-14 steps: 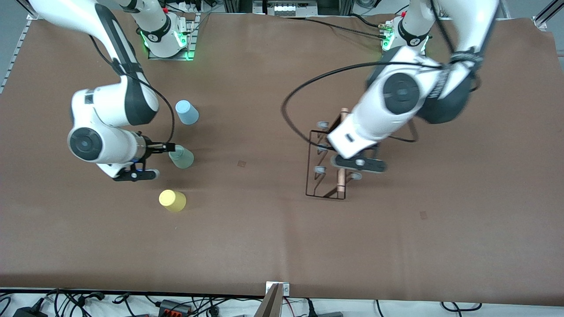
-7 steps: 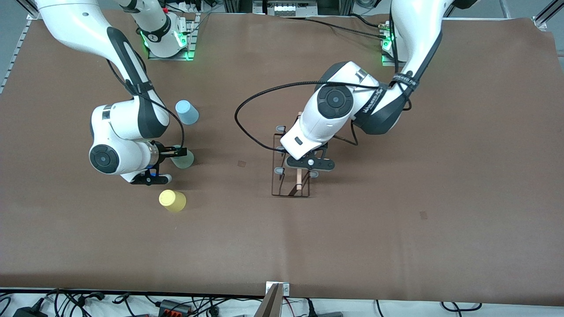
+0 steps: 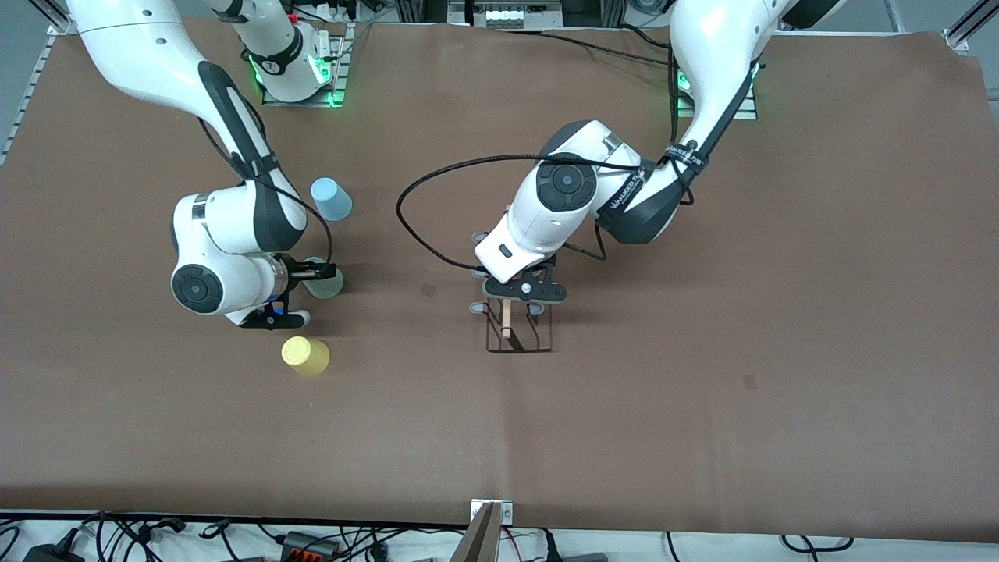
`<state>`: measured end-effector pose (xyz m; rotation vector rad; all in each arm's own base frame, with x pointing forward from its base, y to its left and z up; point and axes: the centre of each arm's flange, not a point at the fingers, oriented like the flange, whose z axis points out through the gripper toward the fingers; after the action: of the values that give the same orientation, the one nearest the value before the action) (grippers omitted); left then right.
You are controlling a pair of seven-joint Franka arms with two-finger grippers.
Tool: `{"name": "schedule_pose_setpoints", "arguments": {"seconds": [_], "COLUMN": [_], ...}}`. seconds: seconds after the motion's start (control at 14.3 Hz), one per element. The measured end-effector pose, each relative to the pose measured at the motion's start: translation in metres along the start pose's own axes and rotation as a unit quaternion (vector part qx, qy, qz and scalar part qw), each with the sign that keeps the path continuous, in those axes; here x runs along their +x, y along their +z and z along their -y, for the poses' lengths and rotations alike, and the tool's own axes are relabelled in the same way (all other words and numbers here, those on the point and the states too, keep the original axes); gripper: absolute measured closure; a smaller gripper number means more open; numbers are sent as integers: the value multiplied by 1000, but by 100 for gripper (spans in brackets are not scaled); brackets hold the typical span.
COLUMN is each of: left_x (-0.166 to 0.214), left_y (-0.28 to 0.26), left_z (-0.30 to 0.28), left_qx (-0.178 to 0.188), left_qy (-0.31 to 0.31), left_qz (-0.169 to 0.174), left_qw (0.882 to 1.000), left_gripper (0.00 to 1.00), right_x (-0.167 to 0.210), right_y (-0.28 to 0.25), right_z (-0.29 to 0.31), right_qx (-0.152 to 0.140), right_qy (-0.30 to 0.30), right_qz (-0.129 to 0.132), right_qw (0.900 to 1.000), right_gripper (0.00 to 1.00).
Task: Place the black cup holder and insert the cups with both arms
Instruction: 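Lower the rack onto the table while the right gripper grasps the teal cup, then open the left gripper and withdraw while the right gripper lifts the cup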
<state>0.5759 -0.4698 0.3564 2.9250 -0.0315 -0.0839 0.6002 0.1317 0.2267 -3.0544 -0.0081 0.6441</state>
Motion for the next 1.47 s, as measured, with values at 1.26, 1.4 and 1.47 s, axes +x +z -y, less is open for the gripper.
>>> {"name": "schedule_pose_setpoints", "arguments": {"seconds": [1.26,1.4,1.47], "left_x": [52,57,60], "left_y": [-71,-121,-151], "left_z": [70,98,123], "left_qx": [3,28,39], "left_qy": [-76,-89,-105], "left_qz": [-29,-48,-56], "left_qw": [997,994,992], "left_gripper": [0,0,0], "right_x": [-17,-29,-34], "right_y": [-123,-143,-146], "right_z": [36,69,88], "right_qx": [24,64,76], "right_qy": [26,41,52], "right_qz": [-15,-12,-9], "right_qw": [999,997,996], "right_gripper": [34,34,34]}}
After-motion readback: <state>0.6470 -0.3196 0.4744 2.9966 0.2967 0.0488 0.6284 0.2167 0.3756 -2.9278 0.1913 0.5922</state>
